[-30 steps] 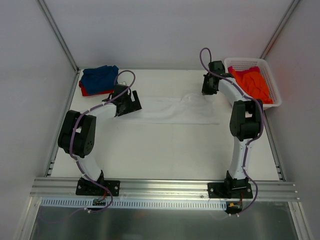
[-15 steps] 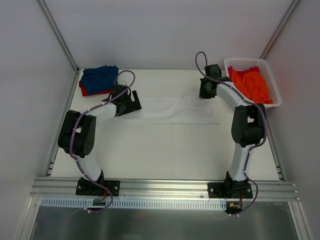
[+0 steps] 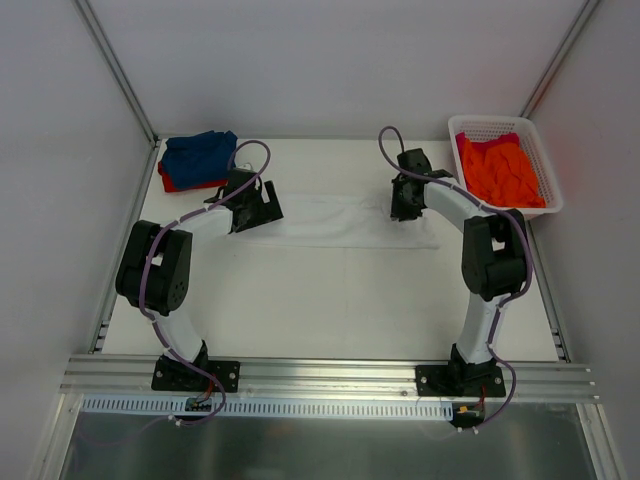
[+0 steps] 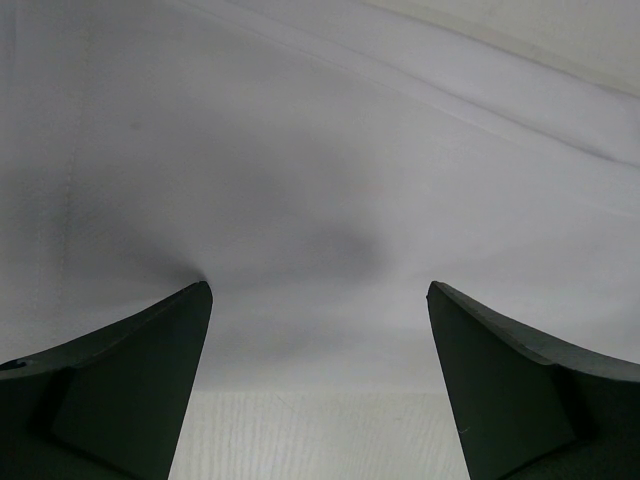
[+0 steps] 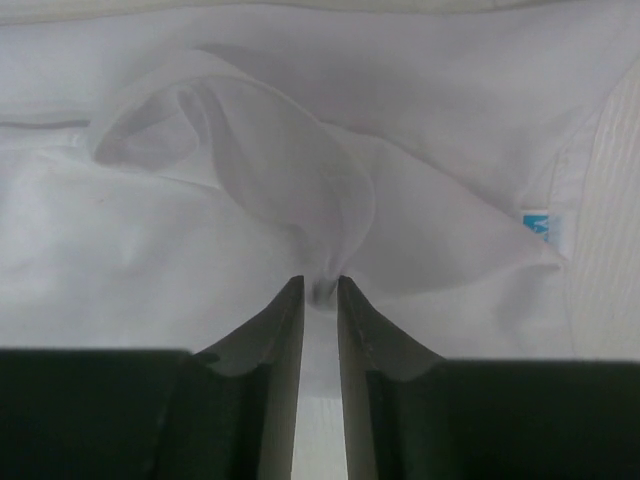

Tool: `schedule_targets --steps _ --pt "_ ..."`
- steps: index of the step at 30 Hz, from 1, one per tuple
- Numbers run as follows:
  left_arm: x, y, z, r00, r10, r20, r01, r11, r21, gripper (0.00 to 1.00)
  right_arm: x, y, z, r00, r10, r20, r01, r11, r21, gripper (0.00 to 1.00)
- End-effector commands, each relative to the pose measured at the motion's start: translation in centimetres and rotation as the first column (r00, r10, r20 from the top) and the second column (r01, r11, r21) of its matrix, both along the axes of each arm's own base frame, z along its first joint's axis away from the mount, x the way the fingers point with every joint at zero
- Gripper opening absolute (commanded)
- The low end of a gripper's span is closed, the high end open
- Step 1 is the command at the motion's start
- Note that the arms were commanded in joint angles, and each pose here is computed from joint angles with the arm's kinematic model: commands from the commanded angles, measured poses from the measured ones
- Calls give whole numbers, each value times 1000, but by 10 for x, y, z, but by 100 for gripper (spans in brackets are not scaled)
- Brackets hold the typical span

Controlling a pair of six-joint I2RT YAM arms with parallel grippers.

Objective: Fold and stack the t-shirts
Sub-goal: Fold the tshirt

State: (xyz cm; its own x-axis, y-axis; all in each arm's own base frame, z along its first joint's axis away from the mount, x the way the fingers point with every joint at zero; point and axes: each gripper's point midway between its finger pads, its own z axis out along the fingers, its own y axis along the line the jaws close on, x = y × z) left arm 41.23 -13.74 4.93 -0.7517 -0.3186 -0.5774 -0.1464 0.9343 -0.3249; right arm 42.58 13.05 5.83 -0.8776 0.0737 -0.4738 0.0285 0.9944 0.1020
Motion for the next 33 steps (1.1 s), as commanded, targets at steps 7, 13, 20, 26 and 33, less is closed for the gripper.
schedule_targets --steps 7,13,20,26,33 --pt "2 -7 15 999 -17 37 18 1000 -9 91 -3 2 64 992 14 127 -9 999 -38 36" --pt "5 -4 23 998 -16 60 16 1000 9 91 1 13 100 981 52 186 -41 997 -64 36" --pt "9 0 24 998 -15 62 13 999 41 91 -4 31 89 979 143 147 -128 986 -108 36" --pt "15 11 29 997 -19 78 10 993 115 91 -5 31 55 981 180 69 -165 968 -188 36" --pt "23 23 34 996 -27 81 10 979 204 92 -5 25 35 982 188 29 -173 944 -281 36"
